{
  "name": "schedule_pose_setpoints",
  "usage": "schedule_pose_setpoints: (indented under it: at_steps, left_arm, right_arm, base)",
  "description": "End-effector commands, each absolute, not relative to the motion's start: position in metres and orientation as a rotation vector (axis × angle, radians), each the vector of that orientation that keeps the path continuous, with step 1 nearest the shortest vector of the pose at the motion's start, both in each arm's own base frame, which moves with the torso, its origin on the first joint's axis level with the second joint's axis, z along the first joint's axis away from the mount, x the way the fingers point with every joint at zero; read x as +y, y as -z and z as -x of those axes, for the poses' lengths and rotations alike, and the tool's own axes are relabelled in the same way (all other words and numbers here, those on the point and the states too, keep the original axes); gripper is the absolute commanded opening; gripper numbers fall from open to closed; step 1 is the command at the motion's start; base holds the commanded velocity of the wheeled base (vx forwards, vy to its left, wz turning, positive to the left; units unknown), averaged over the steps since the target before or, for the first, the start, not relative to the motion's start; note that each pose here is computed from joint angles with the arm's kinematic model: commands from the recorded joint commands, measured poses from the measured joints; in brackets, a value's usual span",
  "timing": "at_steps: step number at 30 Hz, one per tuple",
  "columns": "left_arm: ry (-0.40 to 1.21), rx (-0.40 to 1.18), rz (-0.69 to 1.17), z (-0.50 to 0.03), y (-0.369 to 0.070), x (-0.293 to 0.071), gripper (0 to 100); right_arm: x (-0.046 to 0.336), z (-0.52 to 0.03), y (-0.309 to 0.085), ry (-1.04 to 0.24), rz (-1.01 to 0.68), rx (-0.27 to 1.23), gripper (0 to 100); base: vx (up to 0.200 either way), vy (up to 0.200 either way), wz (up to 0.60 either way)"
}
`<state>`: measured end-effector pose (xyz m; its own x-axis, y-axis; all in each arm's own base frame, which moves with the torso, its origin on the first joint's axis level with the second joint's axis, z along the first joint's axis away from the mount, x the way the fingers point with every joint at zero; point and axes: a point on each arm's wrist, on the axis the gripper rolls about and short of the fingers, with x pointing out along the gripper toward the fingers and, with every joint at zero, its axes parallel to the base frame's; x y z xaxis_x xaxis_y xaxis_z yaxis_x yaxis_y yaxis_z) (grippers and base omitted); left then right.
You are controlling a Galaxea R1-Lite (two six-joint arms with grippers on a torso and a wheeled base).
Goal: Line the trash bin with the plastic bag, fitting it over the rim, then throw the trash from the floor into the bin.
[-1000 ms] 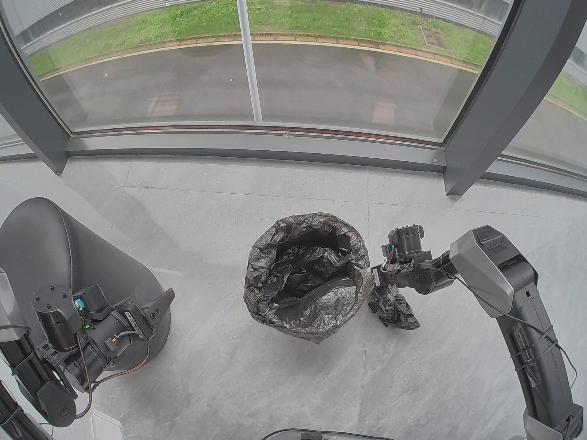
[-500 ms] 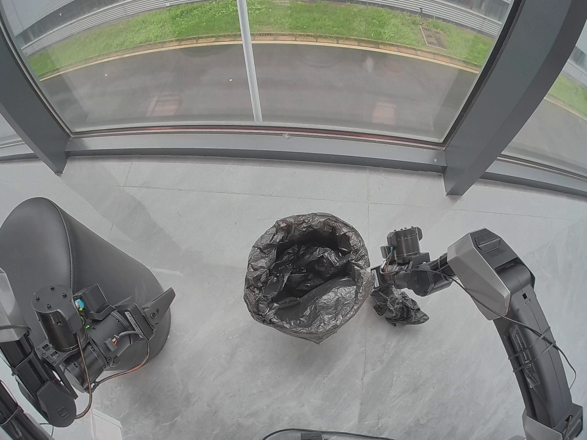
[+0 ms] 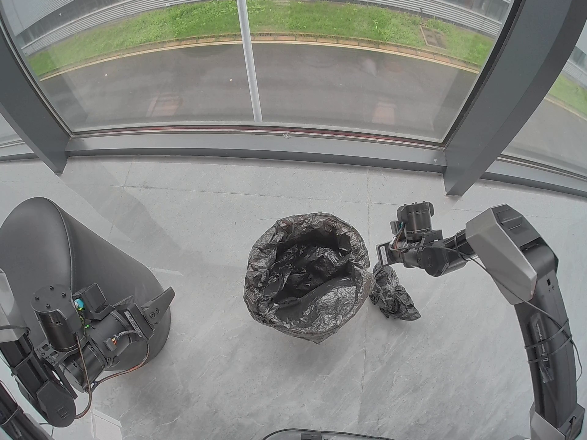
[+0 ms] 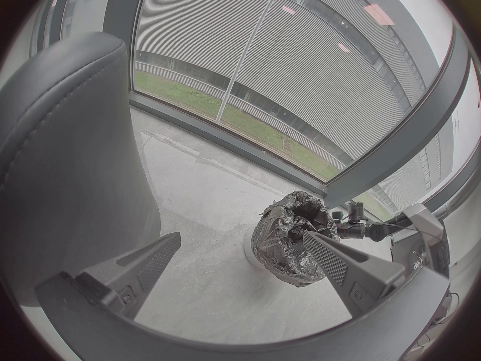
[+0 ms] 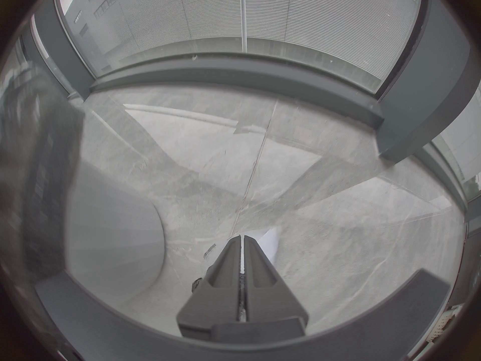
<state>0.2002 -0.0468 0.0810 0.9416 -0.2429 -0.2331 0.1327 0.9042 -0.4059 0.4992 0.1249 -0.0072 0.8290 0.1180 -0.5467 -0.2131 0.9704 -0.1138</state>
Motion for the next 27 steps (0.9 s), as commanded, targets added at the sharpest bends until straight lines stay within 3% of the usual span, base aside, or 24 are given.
schedule_pose_setpoints:
  at_steps: [1, 7, 17, 18, 27]
  left_arm:
    - [0.194, 0.291, 0.396, -0.196, -0.08, -0.046, 100]
    - [0.194, 0.291, 0.396, -0.196, -0.08, -0.046, 100]
    - [0.192, 0.295, 0.396, -0.196, -0.08, -0.046, 100]
    - [0.192, 0.298, 0.395, -0.196, -0.079, -0.046, 100]
    - [0.192, 0.295, 0.396, -0.196, -0.08, -0.046, 100]
  right_arm:
    - [0.117, -0.473, -0.07, -0.125, 0.169, 0.482, 0]
    - [0.112, -0.446, -0.095, -0.128, 0.144, 0.491, 0]
    - [0.116, -0.448, -0.029, -0.175, 0.204, 0.629, 0]
    - [0.117, -0.45, -0.022, -0.177, 0.204, 0.635, 100]
    - [0.122, -0.475, 0.017, -0.161, 0.206, 0.637, 100]
  base:
    - [0.0, 0.0, 0.0]
    - [0.0, 0.0, 0.0]
    - [0.0, 0.0, 0.0]
    - [0.0, 0.0, 0.0]
    - [0.0, 0.0, 0.0]
